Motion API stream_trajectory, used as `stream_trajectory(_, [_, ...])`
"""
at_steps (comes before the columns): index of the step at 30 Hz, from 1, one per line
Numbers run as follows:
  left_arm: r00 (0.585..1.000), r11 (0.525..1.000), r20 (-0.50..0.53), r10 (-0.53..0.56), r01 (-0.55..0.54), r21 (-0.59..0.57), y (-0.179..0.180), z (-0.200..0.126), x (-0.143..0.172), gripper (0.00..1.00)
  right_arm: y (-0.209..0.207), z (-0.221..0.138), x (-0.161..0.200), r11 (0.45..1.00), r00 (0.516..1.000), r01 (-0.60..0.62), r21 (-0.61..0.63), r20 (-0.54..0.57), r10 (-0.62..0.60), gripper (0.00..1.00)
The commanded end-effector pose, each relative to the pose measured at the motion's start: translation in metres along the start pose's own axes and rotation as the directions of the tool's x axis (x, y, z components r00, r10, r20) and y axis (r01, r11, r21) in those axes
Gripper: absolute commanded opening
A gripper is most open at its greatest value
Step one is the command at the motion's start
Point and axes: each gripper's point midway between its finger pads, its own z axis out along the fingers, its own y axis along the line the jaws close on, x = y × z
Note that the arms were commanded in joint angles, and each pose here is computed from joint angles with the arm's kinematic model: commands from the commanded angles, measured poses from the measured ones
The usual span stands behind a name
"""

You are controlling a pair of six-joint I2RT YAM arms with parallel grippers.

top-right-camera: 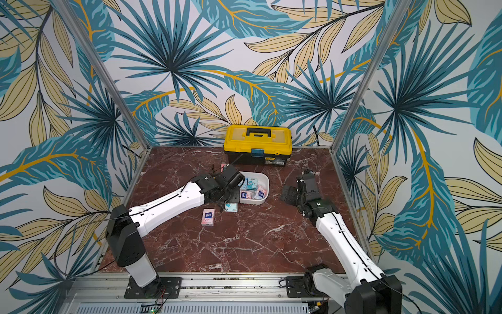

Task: Take the pocket tissues out of the storage box
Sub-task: Place the pocket tissues at the center of the board.

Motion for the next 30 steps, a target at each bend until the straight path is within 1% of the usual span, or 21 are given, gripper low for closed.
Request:
stream_trajectory(1, [0.998, 0.999, -0.046, -0.043, 0.042, -0.015, 0.006, 0.005, 0.023, 0.53, -0.007, -0.005, 0.015, 1.0, 0.999, 0.016, 0.006, -0.037, -0.015, 0.99])
stream_trajectory(5, [0.996, 0.998, -0.074, -0.05, 0.047, -0.037, 0.011, 0.019, 0.037, 0.53, -0.008, -0.011, 0.018, 1.0, 0.999, 0.017, 0.001, -0.038, -0.017, 0.99])
stream_trajectory(9, [0.997, 0.997, -0.062, -0.052, 0.048, -0.067, 0.017, 0.029, 0.039, 0.53, -0.008, -0.015, 0.019, 1.0, 0.999, 0.024, -0.007, -0.038, -0.025, 0.99])
stream_trajectory(15, [0.995, 0.995, -0.093, -0.04, 0.032, -0.094, 0.018, 0.052, 0.044, 0.53, -0.008, -0.016, 0.018, 0.999, 0.999, 0.038, -0.004, -0.037, -0.038, 0.99])
stream_trajectory(23, [0.988, 0.994, -0.136, -0.073, 0.061, -0.088, 0.024, 0.076, 0.048, 0.53, -0.006, -0.015, 0.012, 0.999, 0.998, 0.048, 0.002, -0.032, -0.048, 0.99])
stream_trajectory(25, [0.984, 0.994, -0.16, -0.085, 0.072, -0.087, 0.026, 0.083, 0.054, 0.53, -0.006, -0.016, 0.011, 0.999, 0.998, 0.048, 0.003, -0.032, -0.048, 0.99])
stream_trajectory(30, [0.977, 0.991, -0.182, -0.109, 0.094, -0.092, 0.029, 0.095, 0.06, 0.53, -0.009, -0.015, 0.011, 0.999, 0.998, 0.052, 0.016, -0.028, -0.051, 0.99])
